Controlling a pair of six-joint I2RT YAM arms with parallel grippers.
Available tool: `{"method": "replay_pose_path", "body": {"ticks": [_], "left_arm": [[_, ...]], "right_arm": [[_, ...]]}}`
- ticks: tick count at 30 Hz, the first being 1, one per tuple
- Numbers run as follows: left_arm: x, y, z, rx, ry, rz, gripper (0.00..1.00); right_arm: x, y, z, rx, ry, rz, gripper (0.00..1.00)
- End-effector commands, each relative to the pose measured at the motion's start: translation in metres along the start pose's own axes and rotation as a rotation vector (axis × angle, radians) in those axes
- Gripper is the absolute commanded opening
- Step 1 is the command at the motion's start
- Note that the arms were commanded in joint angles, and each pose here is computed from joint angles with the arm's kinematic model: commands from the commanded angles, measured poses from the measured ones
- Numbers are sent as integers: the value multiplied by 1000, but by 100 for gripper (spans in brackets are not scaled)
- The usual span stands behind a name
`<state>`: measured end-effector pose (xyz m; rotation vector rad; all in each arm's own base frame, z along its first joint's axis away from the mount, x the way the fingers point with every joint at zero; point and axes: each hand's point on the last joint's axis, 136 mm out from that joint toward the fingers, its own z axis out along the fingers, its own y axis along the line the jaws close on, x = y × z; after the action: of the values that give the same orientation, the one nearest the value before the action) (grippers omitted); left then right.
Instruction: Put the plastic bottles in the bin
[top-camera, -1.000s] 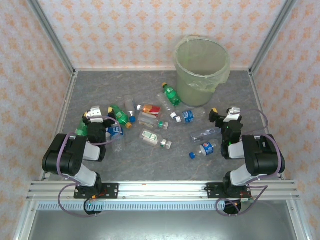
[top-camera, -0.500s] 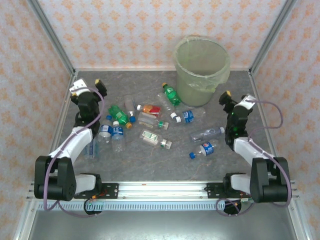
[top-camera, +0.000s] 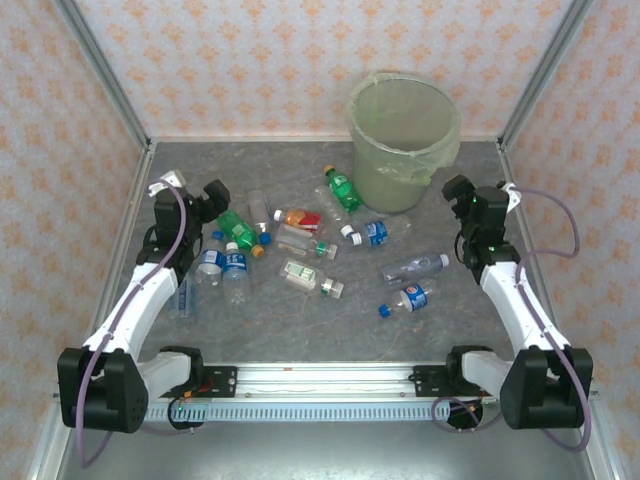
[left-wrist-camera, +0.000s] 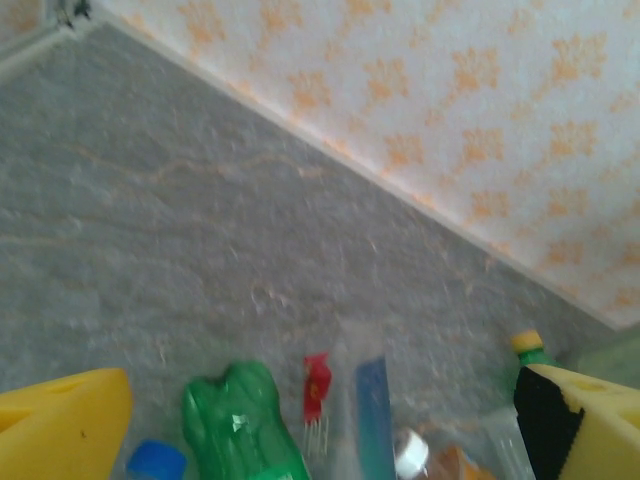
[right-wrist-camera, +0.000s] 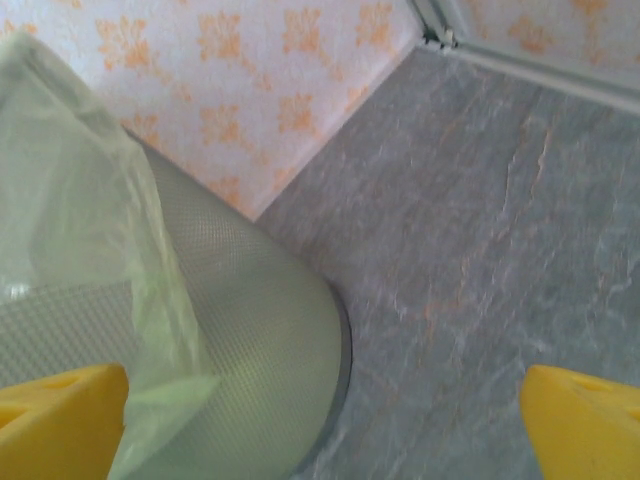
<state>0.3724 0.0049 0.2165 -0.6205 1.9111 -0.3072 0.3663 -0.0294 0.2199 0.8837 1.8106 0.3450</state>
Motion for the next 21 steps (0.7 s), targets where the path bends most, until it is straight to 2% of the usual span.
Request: {"method": "replay_pose_path", "body": {"ticks": [1, 6, 11, 21], "left_arm": [[34, -11, -8, 46, 102, -7, 99], [64, -21, -16, 80, 161, 19, 99], [87, -34, -21, 139, 205, -8, 99], [112, -56, -31, 183, 241, 79, 99]], "right_arm": [[24, -6, -18, 6, 98, 17, 100], [34, -12, -37, 33, 138, -8, 100], [59, -16, -46, 39, 223, -14, 100], [107, -31, -56, 75, 363, -15, 100]]}}
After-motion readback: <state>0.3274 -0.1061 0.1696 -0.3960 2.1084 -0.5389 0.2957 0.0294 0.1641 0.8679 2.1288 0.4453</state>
